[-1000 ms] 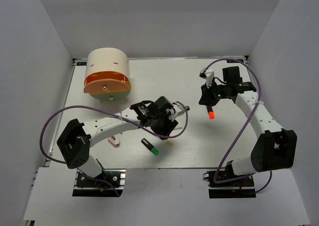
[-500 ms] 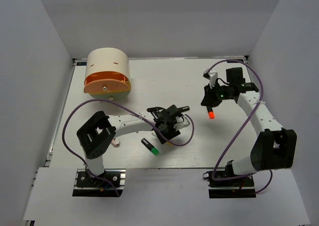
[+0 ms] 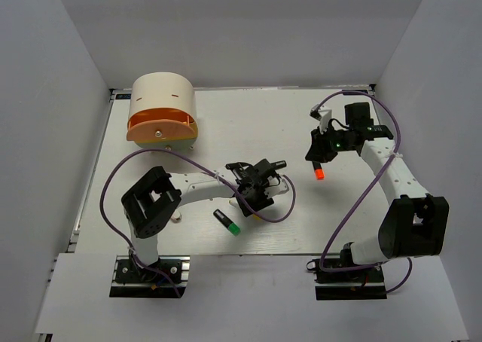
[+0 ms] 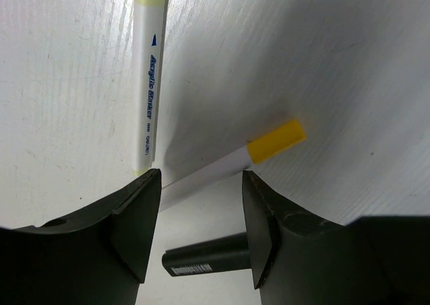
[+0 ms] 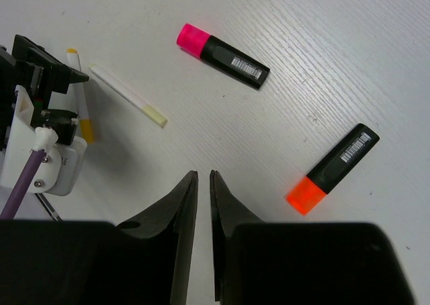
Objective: Sort the stationery into containers
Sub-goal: Pick up the pen from the center of the board.
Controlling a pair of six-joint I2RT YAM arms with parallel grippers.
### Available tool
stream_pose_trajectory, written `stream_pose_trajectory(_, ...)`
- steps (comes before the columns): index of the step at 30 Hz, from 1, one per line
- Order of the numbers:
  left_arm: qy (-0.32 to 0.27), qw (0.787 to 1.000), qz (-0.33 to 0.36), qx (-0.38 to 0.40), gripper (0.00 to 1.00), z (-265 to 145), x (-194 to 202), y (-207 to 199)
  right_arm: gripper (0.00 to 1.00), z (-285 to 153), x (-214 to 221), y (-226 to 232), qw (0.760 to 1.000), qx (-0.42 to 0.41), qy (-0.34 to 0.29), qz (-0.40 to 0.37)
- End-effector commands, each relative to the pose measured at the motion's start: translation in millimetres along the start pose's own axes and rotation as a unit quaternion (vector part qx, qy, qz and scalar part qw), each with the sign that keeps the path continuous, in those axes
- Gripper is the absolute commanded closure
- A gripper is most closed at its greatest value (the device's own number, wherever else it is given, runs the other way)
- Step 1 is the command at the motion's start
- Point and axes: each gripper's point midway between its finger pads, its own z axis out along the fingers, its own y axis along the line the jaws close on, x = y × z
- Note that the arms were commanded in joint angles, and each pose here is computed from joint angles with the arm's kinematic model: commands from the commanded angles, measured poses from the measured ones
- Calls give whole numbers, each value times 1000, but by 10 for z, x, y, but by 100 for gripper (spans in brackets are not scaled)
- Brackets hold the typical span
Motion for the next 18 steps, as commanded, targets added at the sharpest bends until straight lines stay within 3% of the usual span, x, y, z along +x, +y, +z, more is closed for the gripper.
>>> stream_pose_trajectory(1,-24,1000,14,-7,38,-57,-166,33,81,-31,-20,40,1000,-11,-5,2)
stream_pose_trajectory(12,12,1000,19,6,38,89,132,-43,78,-53,-11,30,1000,-12,-8,9)
stream_pose_trajectory(18,17,1000,19,7,43,150,190,-56,78,-55,-10,31,1000,-14,-11,12)
